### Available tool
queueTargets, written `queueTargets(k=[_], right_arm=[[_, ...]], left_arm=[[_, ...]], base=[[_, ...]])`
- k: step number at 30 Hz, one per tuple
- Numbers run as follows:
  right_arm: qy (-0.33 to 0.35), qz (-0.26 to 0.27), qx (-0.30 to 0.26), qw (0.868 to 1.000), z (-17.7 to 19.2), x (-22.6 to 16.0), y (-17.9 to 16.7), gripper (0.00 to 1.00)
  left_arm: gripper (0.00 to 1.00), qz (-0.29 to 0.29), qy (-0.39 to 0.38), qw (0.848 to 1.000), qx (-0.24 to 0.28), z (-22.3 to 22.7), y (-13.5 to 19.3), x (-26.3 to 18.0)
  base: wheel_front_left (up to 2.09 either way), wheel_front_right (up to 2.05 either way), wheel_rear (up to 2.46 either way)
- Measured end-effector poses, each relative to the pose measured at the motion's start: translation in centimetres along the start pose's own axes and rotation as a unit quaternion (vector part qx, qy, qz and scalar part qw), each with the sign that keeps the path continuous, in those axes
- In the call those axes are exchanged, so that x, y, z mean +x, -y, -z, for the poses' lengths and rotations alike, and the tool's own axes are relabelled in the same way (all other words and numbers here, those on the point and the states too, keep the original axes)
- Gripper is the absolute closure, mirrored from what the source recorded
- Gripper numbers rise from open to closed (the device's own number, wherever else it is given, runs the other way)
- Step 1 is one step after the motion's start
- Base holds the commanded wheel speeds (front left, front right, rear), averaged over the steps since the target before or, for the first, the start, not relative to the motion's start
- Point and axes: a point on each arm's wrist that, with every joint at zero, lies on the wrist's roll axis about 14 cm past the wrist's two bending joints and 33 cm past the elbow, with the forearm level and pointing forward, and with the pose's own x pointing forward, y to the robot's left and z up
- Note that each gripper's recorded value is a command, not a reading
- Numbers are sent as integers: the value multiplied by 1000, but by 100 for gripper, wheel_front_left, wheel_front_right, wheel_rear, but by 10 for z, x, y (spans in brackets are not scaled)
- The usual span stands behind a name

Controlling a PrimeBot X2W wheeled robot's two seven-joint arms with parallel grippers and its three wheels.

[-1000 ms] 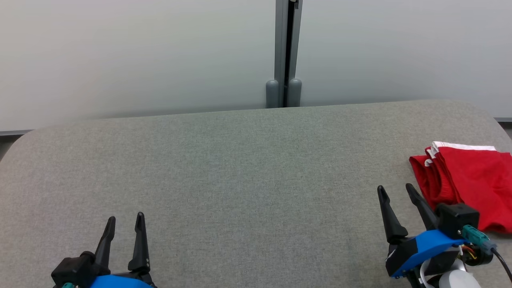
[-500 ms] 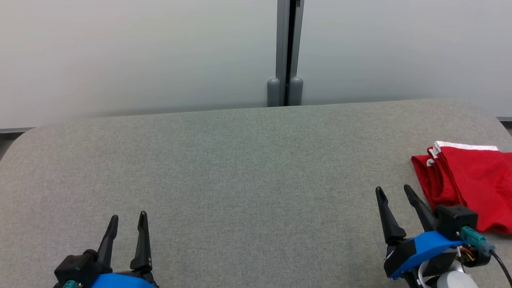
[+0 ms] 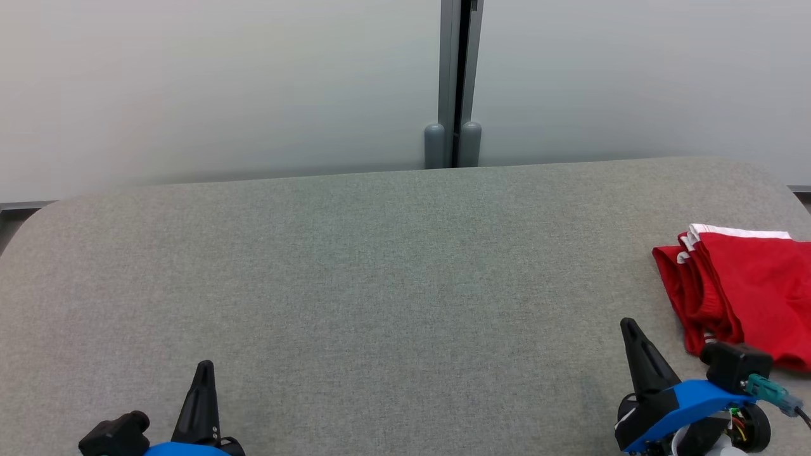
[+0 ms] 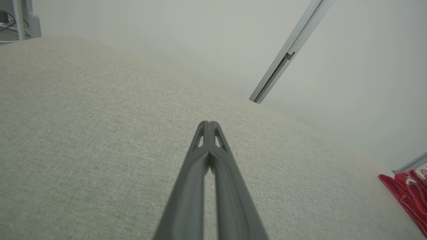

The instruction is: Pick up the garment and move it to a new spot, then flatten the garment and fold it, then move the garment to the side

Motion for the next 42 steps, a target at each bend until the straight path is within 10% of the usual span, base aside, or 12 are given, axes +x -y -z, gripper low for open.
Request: queueTargets(k=[42], right_arm=[[28,5,304,952,-14,2,8,100]], left_arm=[[100,-26,26,961,-275,-29,-8,16]], base=[[0,0,0]])
